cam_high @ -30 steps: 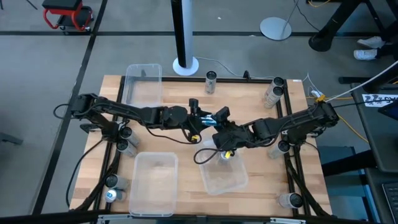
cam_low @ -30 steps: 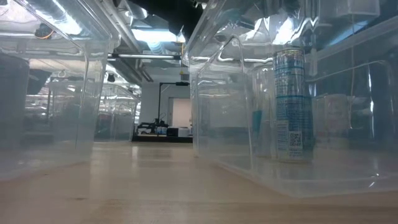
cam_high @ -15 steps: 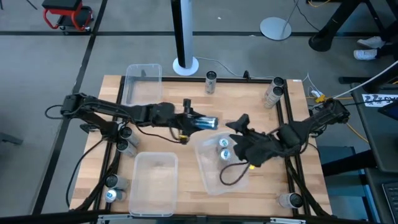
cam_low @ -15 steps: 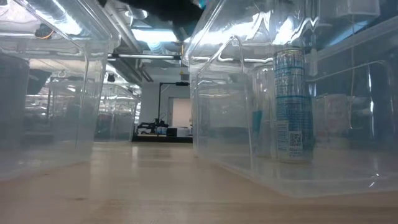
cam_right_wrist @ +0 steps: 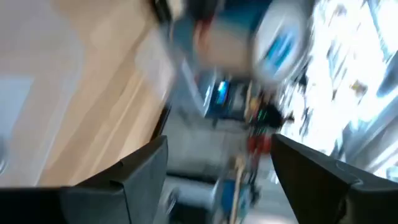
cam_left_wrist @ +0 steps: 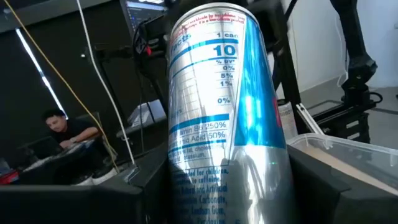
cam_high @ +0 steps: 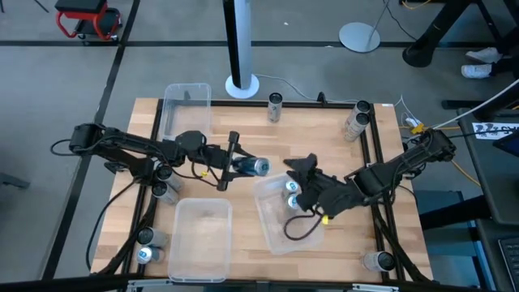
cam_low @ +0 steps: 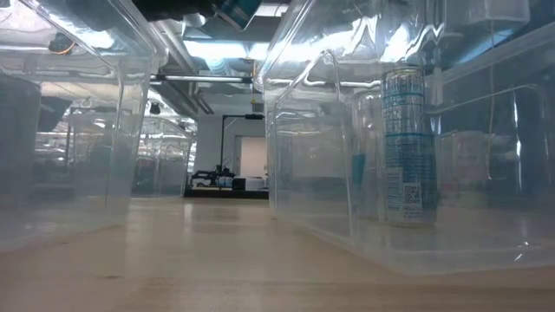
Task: Sort soda cans
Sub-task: Put the right blue soda can into the bottom right transparent bin, then put the blue soda can into the bottom right transparent bin
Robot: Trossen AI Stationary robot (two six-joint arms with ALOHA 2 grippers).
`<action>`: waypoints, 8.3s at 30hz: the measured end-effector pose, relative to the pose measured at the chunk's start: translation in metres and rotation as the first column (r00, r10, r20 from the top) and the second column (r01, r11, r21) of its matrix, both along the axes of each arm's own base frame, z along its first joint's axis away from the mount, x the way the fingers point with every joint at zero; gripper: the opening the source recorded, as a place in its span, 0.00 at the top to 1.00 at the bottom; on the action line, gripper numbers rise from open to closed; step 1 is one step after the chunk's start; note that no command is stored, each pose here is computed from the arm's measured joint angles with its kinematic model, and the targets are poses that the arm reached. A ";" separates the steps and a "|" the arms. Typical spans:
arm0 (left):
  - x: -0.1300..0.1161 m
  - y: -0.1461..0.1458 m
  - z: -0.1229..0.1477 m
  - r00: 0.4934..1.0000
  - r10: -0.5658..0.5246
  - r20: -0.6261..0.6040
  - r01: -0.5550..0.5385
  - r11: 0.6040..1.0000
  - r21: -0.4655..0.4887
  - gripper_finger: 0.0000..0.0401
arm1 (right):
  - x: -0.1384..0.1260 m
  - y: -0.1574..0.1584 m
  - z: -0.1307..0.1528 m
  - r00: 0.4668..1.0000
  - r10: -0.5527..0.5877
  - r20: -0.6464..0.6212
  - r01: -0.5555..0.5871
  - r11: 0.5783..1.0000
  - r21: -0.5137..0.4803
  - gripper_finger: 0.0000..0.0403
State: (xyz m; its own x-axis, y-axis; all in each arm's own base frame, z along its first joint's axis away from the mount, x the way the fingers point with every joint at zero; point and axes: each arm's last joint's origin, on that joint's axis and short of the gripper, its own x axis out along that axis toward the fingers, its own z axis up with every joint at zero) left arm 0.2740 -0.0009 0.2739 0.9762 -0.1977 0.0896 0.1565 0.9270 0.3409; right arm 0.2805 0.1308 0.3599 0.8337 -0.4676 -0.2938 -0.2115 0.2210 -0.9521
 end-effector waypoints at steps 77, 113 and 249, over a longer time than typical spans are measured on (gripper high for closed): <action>0.003 0.007 -0.047 0.962 -0.076 -0.263 0.043 0.990 -0.131 0.45 | 0.082 -0.043 -0.040 0.941 0.290 -0.176 -0.228 0.925 0.303 0.30; 0.002 0.005 -0.045 0.961 -0.114 -0.250 0.077 0.985 -0.153 0.45 | 0.084 -0.050 -0.046 0.937 0.272 -0.220 -0.209 0.940 0.271 0.15; -0.072 0.002 0.054 0.644 0.385 -0.661 -0.480 0.876 0.042 0.24 | 0.019 0.013 -0.014 0.804 -0.226 -0.551 0.267 0.964 -0.005 0.24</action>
State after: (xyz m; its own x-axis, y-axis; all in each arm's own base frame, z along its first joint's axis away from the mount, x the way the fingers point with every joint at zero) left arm 0.2021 0.0010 0.3276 0.7767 0.2287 -0.5869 -0.1416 0.9713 0.1911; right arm 0.2997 0.1438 0.3464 0.3890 -0.5968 -0.7017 -0.6173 0.3965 -0.6795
